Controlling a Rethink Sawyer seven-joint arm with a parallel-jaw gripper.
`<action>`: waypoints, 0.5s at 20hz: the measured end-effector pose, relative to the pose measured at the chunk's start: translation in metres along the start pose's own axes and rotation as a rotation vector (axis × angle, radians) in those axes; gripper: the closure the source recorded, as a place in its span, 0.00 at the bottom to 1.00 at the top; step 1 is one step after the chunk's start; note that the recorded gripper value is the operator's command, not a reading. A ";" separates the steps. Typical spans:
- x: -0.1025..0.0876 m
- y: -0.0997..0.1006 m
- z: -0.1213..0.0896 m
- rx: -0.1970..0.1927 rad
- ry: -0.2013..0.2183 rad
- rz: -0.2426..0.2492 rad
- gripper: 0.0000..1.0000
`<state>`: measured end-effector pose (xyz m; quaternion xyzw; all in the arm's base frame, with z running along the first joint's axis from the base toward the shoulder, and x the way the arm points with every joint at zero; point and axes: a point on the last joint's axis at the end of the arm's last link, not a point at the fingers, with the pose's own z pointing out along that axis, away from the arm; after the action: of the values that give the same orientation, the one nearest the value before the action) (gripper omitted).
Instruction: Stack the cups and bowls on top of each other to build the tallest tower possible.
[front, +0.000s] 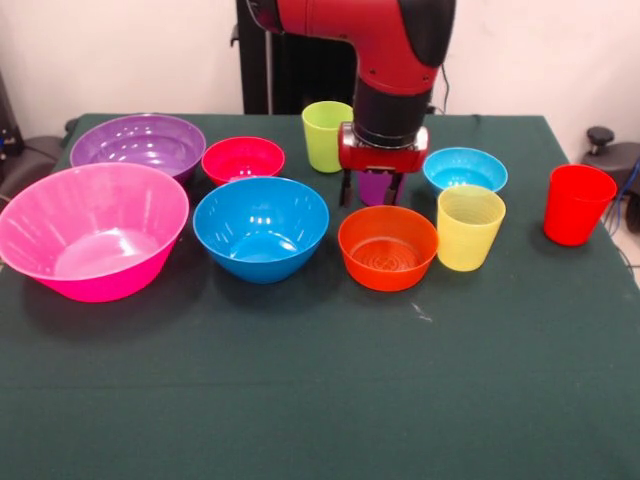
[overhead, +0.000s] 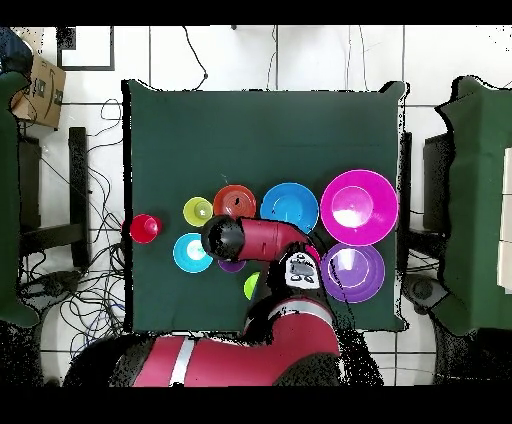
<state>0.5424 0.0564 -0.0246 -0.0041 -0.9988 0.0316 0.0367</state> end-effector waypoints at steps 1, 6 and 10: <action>0.000 0.000 0.001 0.000 -0.001 0.000 0.00; 0.000 -0.001 0.005 0.003 -0.013 0.001 0.00; 0.001 -0.001 0.010 0.004 -0.023 0.002 0.00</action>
<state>0.5409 0.0545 -0.0346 -0.0045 -0.9991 0.0337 0.0252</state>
